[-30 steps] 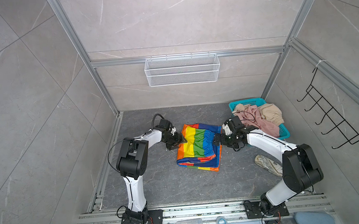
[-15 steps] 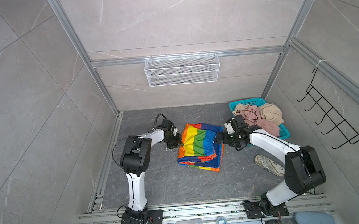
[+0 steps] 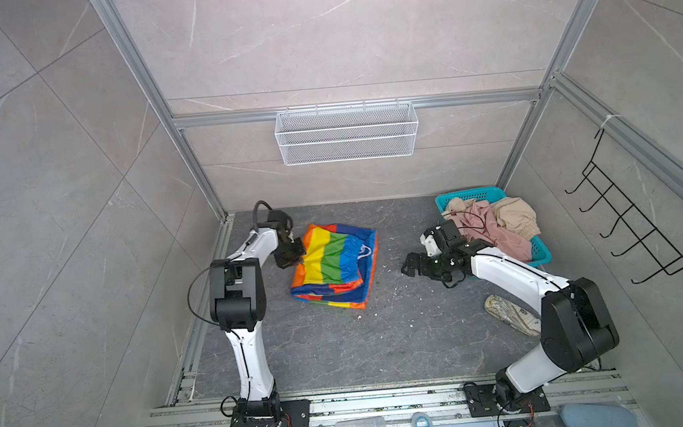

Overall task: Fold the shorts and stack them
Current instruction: 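Drag the rainbow shorts farther away with the left gripper while the right withdraws, then release the rainbow shorts with the left gripper while the right reaches into the basket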

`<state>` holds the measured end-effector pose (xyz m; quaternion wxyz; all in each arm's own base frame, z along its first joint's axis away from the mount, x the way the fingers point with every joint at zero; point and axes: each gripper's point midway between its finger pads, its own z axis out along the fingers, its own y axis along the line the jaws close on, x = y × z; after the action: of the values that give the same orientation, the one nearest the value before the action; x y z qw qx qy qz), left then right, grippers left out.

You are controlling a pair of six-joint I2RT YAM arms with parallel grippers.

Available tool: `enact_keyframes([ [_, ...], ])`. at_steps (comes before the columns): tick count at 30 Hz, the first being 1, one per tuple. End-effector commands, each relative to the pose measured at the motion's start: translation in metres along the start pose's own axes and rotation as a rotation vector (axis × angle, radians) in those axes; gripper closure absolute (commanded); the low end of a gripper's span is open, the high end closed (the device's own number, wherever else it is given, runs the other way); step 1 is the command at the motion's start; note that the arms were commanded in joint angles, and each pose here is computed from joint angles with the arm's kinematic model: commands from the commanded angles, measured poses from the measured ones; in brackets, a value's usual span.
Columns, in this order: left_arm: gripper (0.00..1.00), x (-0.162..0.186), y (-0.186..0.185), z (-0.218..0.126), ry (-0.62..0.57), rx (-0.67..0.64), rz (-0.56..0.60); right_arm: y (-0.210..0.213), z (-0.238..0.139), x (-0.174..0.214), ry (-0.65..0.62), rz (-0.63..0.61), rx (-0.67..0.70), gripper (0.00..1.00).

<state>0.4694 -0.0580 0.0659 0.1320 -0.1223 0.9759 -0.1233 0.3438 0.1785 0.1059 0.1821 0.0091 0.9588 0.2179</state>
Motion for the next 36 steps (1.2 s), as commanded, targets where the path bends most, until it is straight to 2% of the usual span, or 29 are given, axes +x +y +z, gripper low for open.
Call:
enact_keyframes([
  [1, 1.00, -0.022, 0.043, -0.018, -0.013, -0.167, 0.057, 0.011, 0.008, -0.009, -0.018, -0.028, 0.010, 0.00],
  [9, 1.00, -0.081, 0.116, -0.037, -0.094, -0.283, 0.116, 0.011, 0.014, -0.010, -0.025, -0.071, 0.057, 0.01],
  [17, 1.00, -0.112, 0.143, -0.039, -0.149, -0.385, 0.280, -0.004, 0.013, -0.022, -0.059, -0.090, 0.159, 0.01],
  [22, 1.00, -0.119, 0.154, -0.037, -0.157, -0.409, 0.288, -0.017, -0.008, -0.037, -0.176, -0.168, 0.352, 0.01],
  [26, 1.00, -0.127, 0.162, -0.038, -0.177, -0.450, 0.307, -0.025, -0.024, -0.044, -0.239, -0.146, 0.409, 0.01],
  [27, 1.00, -0.125, 0.167, -0.026, -0.155, -0.454, 0.307, -0.027, -0.029, -0.045, -0.254, -0.139, 0.424, 0.01],
  [36, 1.00, -0.127, 0.187, -0.027, -0.150, -0.509, 0.256, -0.045, -0.083, -0.061, -0.406, -0.136, 0.589, 0.01],
])
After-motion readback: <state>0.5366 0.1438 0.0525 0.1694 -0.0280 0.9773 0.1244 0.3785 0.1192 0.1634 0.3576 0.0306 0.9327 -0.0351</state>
